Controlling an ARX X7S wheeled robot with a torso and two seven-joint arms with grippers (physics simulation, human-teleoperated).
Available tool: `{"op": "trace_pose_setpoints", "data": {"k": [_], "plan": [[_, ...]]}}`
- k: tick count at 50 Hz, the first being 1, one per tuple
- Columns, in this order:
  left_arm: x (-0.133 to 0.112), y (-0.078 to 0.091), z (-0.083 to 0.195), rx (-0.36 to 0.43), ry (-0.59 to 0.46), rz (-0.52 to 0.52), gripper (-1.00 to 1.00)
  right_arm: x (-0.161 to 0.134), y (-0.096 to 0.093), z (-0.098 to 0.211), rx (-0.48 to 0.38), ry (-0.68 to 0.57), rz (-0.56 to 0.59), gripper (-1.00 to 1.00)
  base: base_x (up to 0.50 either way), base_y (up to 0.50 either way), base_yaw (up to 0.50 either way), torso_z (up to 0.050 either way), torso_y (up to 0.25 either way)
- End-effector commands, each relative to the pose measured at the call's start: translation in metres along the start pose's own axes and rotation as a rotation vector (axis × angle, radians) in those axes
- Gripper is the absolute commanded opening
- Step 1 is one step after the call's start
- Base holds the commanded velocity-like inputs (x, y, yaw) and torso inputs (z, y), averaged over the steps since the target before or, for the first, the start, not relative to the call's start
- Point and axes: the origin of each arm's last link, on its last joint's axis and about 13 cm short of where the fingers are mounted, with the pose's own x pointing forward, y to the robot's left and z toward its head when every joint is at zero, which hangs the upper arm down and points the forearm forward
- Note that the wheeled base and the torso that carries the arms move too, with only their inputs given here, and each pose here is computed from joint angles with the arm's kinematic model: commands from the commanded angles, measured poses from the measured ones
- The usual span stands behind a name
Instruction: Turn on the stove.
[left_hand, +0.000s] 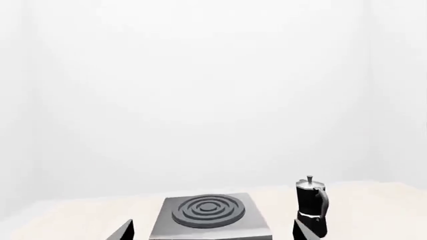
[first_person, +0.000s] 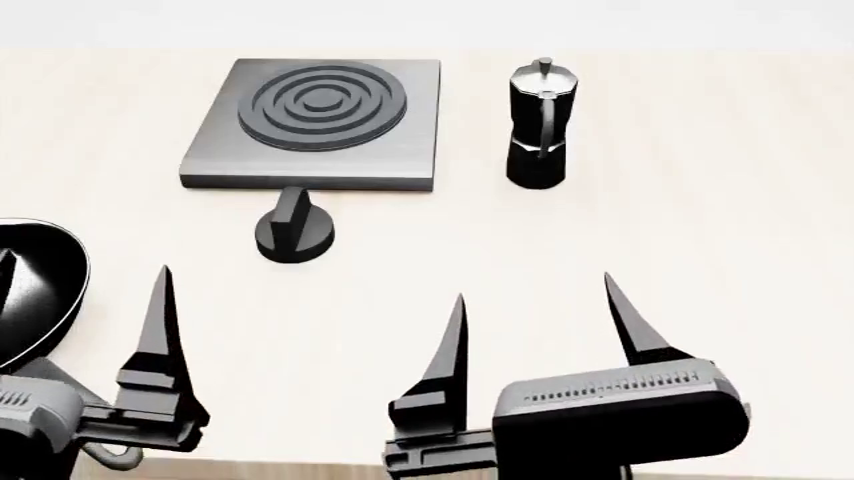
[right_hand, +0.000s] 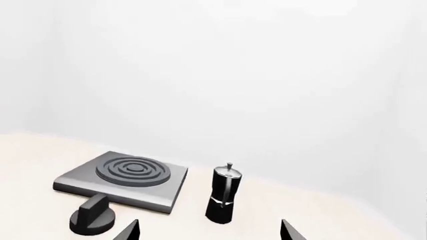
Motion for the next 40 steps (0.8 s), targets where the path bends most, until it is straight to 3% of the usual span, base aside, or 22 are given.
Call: {"op": "trace_pose_setpoints", "data": {"k": [1, 40], "plan": [[0.0058, 0.0010, 0.0181, 0.001, -0.072, 0.006, 1.00, -0.0005, -0.0041, 0.0194, -0.014, -0.064, -0.013, 1.00, 0.00, 0.00, 0.00, 0.000, 0.000], [0.0033, 0.0037, 0.0207, 0.000, -0.080, 0.015, 1.00, -0.0033, -0.0027, 0.0189, -0.062, -0.046, -0.010, 1.00, 0.00, 0.06, 0.00, 0.000, 0.000]]}}
